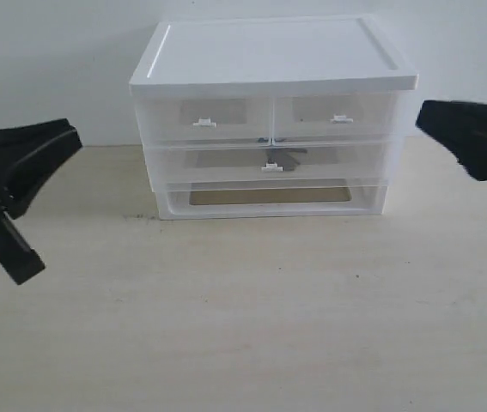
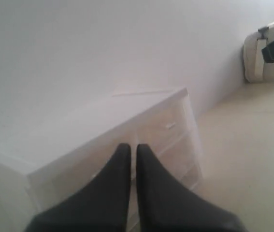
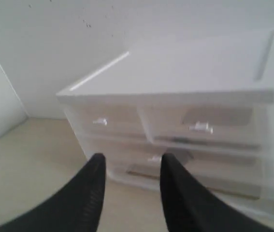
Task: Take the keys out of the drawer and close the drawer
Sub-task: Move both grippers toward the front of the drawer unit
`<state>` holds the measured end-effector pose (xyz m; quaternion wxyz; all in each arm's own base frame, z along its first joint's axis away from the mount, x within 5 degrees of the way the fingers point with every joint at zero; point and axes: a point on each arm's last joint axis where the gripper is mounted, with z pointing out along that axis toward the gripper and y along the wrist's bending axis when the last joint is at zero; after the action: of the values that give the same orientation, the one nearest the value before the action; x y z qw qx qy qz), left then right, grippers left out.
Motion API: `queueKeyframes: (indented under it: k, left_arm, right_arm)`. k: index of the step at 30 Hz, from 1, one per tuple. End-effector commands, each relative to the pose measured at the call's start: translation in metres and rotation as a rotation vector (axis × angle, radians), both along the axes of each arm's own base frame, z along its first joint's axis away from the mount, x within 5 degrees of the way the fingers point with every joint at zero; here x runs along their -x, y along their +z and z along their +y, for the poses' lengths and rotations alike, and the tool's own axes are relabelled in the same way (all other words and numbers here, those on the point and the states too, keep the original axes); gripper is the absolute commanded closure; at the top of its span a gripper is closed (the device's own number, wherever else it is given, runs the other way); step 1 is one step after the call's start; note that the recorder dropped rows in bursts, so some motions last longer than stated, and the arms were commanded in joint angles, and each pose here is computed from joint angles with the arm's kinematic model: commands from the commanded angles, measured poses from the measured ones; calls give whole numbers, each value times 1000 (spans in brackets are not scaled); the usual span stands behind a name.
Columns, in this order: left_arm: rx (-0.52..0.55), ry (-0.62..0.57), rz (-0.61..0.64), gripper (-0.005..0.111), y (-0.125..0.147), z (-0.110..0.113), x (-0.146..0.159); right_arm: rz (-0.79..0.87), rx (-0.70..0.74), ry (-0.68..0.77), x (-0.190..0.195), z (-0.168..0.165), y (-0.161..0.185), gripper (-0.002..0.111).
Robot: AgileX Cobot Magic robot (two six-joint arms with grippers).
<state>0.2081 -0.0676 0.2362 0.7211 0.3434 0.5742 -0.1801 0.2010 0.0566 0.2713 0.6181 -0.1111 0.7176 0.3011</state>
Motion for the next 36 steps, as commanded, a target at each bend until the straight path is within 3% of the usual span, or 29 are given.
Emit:
queueKeyframes:
  k: [1,6,10,14,16,22,28,33,36]
  left_arm:
    - [-126,-32,-12,102,-32,-5,-34]
    - [-243,-78,-61,102,-68,-27,-84]
    - [-258,27,-156,102,-75,-43,-126]
    - [-258,6,-238,102,-73,-55,-158]
    - [-249,10,-254,96,-78,-62,-171]
    - [-249,17,-276,76,-83,-68,-184]
    - [-264,58,-269,76,-85,-66,-189]
    - [-265,56,-271,76,-85,-66,-189]
    - [-275,58,-260,76,-86,-66,-189]
  right_arm:
    - [224,-73,77,-40,7,-28,62]
    - [390,-150,179,-89,17,-62,62]
    - [474,-202,253,-118,23,-86,62]
    - [495,-194,250,-138,23,-100,62]
    - [505,-207,249,-149,24,-103,62]
    - [536,-214,278,-162,34,-110,62]
    - [532,-185,314,-167,54,-109,62]
    - [551,-132,242,-176,65,-109,62]
    - [582,-218,253,-181,69,-105,62]
